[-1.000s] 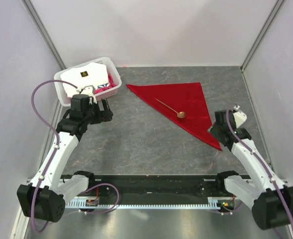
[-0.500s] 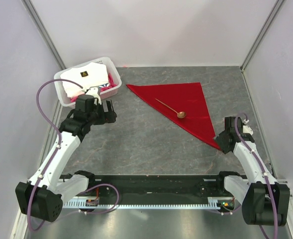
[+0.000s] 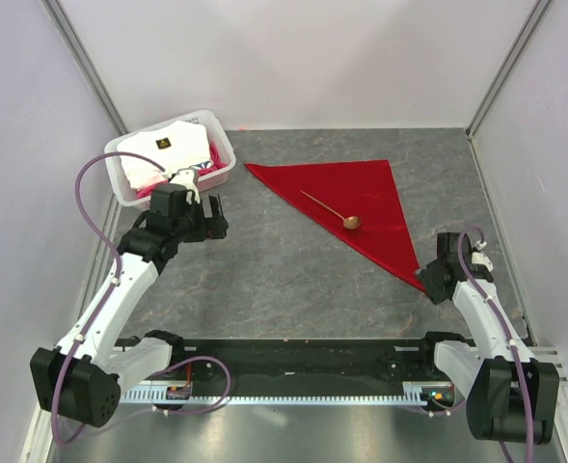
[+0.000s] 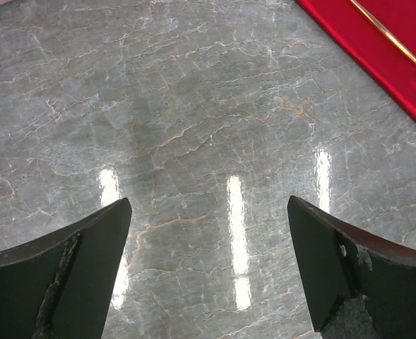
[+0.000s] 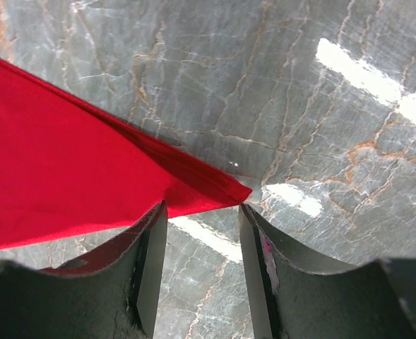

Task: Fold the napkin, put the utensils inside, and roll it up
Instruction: Fold the napkin

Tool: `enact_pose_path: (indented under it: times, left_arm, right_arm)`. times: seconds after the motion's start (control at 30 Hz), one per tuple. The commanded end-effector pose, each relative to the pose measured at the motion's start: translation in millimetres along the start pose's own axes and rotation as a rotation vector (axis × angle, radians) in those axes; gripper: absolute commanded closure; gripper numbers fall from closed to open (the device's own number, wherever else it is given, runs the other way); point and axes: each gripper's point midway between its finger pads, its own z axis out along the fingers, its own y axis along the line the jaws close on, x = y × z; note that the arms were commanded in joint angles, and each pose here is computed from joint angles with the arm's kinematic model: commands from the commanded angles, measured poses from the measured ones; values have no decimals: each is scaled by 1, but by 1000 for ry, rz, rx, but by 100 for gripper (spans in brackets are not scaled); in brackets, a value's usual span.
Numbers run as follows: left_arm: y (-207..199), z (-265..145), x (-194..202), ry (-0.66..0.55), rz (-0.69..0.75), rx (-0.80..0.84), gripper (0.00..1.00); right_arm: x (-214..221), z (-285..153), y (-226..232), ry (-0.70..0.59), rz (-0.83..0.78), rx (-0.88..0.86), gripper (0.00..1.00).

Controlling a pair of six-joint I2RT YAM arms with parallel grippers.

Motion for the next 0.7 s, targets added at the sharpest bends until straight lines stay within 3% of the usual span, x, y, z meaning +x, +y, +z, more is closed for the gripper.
enact_pose_path:
  times: [0.0, 0.67]
  left_arm:
    - [-2, -3, -12, -33, 25, 0, 0]
    - [-3, -4, -12, -35, 28, -1, 0]
  right_arm:
    - [3, 4, -12, -2, 35, 43, 47]
    - [-7, 7, -7, -37, 84, 21, 53]
